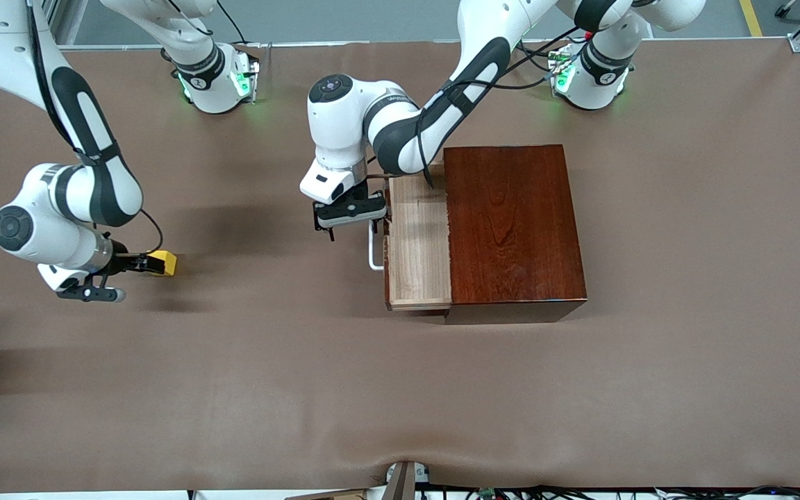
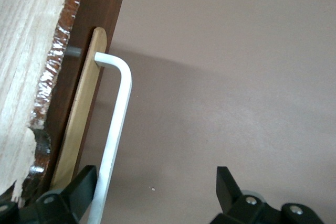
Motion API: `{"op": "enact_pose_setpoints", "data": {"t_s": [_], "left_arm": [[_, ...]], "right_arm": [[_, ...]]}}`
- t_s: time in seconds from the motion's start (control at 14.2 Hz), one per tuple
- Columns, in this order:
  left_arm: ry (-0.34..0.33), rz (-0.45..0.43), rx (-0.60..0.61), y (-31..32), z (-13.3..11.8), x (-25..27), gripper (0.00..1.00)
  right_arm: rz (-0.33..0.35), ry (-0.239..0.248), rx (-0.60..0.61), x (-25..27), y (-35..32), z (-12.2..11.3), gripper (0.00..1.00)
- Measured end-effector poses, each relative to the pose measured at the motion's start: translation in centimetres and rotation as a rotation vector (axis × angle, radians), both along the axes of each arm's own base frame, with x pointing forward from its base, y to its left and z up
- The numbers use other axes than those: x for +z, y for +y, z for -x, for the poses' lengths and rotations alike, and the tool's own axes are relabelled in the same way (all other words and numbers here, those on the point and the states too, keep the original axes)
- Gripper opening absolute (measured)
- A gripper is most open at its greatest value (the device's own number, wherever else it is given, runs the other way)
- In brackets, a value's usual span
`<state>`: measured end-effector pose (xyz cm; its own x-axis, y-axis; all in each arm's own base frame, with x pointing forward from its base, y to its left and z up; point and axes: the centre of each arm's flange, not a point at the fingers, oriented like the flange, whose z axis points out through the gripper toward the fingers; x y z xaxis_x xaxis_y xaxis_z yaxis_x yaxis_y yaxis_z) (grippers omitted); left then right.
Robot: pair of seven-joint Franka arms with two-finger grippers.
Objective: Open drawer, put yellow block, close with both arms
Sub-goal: 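Grasp the yellow cube with the right gripper, then lift the yellow cube with the right gripper while the left gripper withdraws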
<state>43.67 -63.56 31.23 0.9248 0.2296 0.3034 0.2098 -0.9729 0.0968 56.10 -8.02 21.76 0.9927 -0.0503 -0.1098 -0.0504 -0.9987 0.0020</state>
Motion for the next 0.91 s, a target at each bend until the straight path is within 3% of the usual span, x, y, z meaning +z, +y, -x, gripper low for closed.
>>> {"op": "enact_pose_setpoints", "data": {"t_s": [0.35,0.63,0.91], "left_arm": [[-0.001,-0.008,0.009,0.2,-0.2,1.0,1.0],[0.003,-0.025,0.02,0.5,-0.4,1.7,1.0],[0.019,0.009,0.064,3.0,-3.0,8.0,1.0]], "right_arm": [[-0.003,0.019,0.01,-2.3,0.0,1.0,0.91],[-0.004,0.027,0.011,-2.7,0.1,1.1,0.55],[-0.006,0.034,0.012,-2.6,0.2,1.2,0.56]]}}
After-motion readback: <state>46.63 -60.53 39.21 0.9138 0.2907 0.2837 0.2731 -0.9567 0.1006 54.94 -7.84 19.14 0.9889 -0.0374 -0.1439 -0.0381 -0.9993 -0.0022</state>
